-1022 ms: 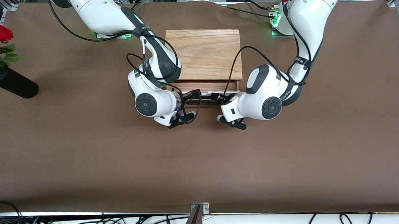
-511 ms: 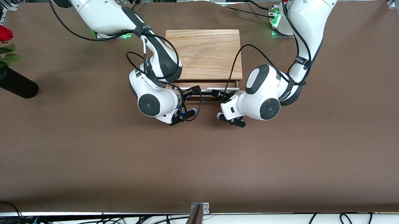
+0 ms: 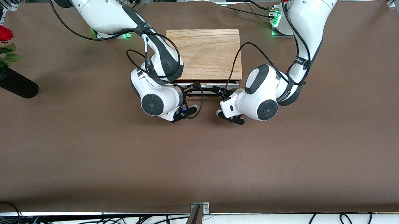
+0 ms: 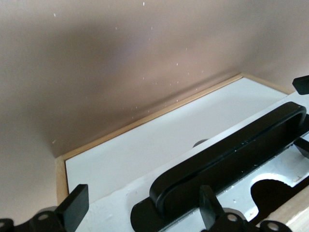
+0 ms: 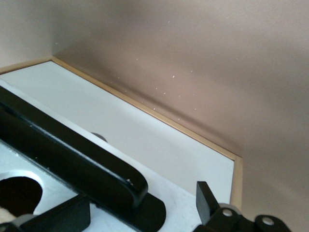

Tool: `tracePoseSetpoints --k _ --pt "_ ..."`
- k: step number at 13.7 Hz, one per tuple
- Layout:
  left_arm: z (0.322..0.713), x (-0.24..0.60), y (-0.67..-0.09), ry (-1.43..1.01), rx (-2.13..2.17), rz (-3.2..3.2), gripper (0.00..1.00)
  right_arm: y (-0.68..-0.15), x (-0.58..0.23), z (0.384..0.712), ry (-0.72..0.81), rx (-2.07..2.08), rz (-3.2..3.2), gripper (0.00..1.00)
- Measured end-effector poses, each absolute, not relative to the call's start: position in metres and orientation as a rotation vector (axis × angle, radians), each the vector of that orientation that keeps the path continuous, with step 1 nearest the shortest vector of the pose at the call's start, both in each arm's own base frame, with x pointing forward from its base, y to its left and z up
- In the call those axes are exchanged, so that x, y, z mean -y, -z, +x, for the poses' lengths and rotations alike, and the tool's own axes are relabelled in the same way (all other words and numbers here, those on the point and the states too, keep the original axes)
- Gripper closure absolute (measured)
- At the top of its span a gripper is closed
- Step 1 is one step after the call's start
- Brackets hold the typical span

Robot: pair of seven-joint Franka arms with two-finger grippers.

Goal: Close drawer with both arms simultaneously

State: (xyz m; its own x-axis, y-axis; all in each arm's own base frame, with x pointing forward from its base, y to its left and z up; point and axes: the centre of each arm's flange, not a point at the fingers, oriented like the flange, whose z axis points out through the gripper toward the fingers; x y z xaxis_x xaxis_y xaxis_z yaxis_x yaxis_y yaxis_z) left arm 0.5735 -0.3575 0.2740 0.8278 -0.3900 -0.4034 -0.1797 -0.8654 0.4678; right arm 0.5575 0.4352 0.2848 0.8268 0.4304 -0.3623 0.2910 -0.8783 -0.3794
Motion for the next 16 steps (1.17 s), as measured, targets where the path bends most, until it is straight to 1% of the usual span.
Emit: tracePoseSetpoints --k 12,16 --pt "0.560 0.362 -0.268 0.789 0.455 2.578 0.00 -0.284 -0.442 0.545 -0.713 0.581 -2.680 0.00" --pt "0.560 0.361 -0.268 0.791 0.454 2.578 0.00 -0.284 -0.442 0.545 -0.713 0.581 -2.680 0.00"
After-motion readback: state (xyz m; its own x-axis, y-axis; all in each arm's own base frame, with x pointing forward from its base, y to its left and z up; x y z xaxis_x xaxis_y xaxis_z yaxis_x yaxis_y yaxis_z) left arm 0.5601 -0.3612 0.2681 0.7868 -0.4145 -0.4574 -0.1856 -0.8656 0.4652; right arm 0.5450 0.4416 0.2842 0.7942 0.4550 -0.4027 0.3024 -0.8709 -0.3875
